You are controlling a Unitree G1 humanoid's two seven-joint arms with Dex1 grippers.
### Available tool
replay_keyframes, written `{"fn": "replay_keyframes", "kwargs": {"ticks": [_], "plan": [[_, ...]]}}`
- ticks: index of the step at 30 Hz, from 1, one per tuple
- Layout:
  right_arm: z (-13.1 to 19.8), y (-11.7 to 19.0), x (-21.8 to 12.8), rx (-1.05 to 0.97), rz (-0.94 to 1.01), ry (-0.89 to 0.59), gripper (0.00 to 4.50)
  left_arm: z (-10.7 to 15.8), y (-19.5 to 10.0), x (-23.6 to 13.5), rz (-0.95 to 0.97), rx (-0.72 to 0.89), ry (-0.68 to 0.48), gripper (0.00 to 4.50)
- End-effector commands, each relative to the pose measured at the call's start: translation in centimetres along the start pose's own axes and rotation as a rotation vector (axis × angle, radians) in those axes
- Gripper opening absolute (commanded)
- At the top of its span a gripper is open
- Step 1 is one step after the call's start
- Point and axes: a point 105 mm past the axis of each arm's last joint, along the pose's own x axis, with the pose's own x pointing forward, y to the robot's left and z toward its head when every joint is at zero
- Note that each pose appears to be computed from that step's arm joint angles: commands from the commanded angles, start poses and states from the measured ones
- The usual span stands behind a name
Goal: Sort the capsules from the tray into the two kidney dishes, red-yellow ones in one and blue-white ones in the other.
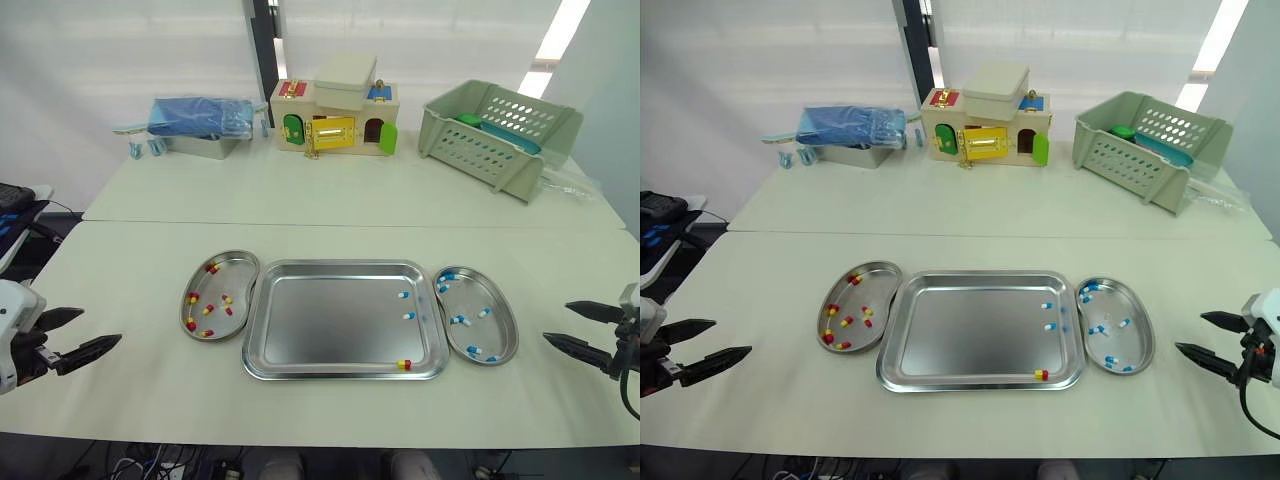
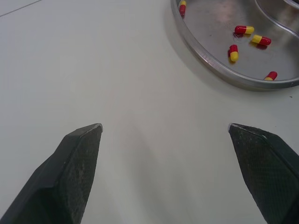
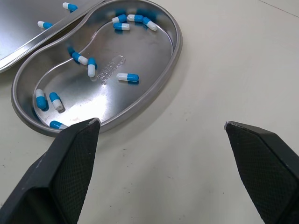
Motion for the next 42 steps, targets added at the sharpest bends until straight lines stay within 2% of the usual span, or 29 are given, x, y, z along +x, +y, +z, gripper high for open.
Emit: {"fn": "replay_keyframes", "kwargs": {"ticks": [1,3,7,12,16,18,22,24,32,42], "plan": [[0.7,-0.8,-0.7,-0.007,-0.011,0.005,4.5,1.9,-1.2,-0.2,-0.03,0.054,-0.092,4.47],[0.6,-1.2,-0.8,0.015,-0.013,0.02,4.5,3.0,-2.6,0.2,-0.07,0.091,-0.169,4.47],[0.4,-2.5,-1.1,0.044,-0.036,0.044,4.5,4.4,-7.6,0.5,-0.2,0.131,-0.311,4.47],[1.5,-3.3,-1.1,0.031,-0.031,0.028,4.5,3.5,-15.4,0.5,-0.412,0.038,-0.367,4.47],[1.9,-3.5,-1.1,0.03,-0.024,0.035,4.5,3.5,-17.8,0.5,-0.47,-0.003,-0.421,4.47],[2.2,-3.3,-1.4,0.025,-0.001,0.085,4.5,3.3,-19.5,0.8,-0.511,-0.018,-0.469,4.47],[2.8,-3.1,-1.8,0.006,0.035,0.147,4.5,2.1,-22.3,0.7,-0.586,0.047,-0.534,4.47],[2.9,-2.9,-1.9,0.001,0.059,0.196,4.5,1.0,-23.1,0.4,-0.617,0.083,-0.563,4.47],[4.6,-2.0,-1.3,-0.115,0.122,0.173,4.5,0.7,-23.5,0.5,-0.63,0.183,-0.687,4.47],[9.4,1.3,-0.7,-0.208,0.283,0.122,4.5,0.8,-23.5,1.0,-0.628,0.186,-0.706,4.47]]}}
